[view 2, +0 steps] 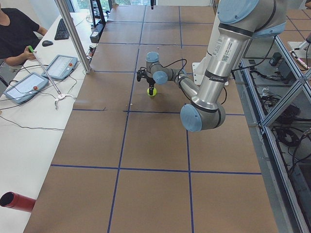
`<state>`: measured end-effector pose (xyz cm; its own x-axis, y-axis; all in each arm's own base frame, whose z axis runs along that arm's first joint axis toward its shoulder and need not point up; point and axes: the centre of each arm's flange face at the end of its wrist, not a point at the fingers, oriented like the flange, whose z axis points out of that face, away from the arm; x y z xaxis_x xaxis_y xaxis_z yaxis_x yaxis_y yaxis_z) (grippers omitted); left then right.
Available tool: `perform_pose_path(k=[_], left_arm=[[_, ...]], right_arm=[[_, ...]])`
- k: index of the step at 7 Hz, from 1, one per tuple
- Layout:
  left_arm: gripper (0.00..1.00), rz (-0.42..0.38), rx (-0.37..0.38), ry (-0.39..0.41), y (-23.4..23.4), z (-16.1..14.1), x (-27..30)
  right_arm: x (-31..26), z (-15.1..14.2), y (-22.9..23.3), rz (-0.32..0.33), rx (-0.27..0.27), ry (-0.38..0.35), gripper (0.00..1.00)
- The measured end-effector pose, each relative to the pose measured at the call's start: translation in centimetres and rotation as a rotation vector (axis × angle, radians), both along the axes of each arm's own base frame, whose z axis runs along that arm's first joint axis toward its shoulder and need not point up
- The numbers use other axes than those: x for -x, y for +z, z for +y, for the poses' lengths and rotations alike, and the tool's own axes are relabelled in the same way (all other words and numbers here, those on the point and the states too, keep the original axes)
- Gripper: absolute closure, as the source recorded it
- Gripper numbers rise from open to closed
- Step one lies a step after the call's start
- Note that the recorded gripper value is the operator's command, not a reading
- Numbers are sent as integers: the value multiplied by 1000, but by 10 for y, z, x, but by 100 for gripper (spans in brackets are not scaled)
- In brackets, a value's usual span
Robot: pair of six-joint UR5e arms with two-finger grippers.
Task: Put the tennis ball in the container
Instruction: 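Lift the tennis ball with the left gripper away from the table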
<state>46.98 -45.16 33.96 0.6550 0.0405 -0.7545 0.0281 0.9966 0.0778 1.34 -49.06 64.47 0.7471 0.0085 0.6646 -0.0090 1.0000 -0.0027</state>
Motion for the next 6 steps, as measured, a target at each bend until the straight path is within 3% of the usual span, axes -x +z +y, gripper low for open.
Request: perform_pose_path(k=[3,6], left_arm=[[100,-31,-24,-13,-46,-1,62],[100,-63,5,-50,-149,-20,160]], right_arm=[[0,0,0,0,0,0,0],[0,0,0,0,0,0,0]])
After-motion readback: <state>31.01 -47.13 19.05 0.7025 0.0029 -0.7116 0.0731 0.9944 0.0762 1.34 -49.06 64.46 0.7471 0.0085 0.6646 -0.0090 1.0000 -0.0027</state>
